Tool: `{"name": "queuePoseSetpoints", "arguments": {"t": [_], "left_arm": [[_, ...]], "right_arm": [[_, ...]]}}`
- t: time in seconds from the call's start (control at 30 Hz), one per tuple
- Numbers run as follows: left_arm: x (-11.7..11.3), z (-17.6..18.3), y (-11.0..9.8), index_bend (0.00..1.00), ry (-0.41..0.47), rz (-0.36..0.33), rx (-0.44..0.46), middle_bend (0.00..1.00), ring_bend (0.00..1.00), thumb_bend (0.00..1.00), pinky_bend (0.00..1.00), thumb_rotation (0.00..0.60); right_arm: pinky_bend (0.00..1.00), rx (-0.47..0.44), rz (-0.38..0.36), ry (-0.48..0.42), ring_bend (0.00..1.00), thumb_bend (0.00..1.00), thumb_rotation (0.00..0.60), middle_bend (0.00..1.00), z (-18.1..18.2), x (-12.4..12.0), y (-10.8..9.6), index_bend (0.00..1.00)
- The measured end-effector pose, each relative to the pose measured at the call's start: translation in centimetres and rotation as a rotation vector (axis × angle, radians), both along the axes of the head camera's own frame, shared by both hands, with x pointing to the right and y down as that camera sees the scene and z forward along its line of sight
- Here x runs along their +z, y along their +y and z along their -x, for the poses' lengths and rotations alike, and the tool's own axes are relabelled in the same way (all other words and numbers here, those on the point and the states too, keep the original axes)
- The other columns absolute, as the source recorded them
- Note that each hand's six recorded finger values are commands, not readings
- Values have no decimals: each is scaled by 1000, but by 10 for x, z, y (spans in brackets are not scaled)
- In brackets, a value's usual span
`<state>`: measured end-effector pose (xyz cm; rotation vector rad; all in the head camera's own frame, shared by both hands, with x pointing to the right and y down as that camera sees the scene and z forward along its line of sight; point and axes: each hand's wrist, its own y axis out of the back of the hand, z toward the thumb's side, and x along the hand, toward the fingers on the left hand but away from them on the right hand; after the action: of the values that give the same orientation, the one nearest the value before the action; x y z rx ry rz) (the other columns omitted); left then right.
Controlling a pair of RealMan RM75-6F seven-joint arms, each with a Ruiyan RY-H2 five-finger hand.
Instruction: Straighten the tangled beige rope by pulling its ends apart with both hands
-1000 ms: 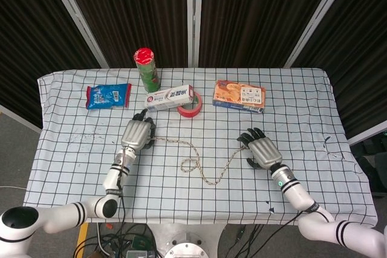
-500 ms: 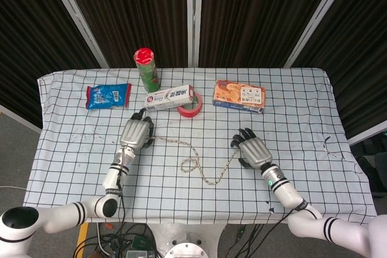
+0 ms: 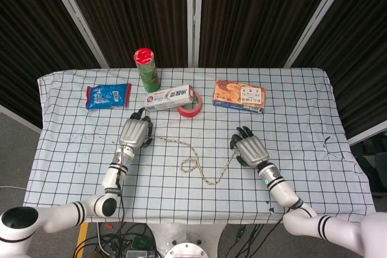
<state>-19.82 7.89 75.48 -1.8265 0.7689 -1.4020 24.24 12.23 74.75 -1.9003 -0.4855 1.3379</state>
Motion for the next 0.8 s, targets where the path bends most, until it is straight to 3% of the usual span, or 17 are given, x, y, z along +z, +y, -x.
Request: {"name": "queuePoseSetpoints", "arguments": {"t": [0.8], "left_arm": [[2,5,0,619,2,3,-5,309,42,283,175,600]], "right_arm": [[0,5,-19,5,0,343,600,263,3,5,3,539]]}}
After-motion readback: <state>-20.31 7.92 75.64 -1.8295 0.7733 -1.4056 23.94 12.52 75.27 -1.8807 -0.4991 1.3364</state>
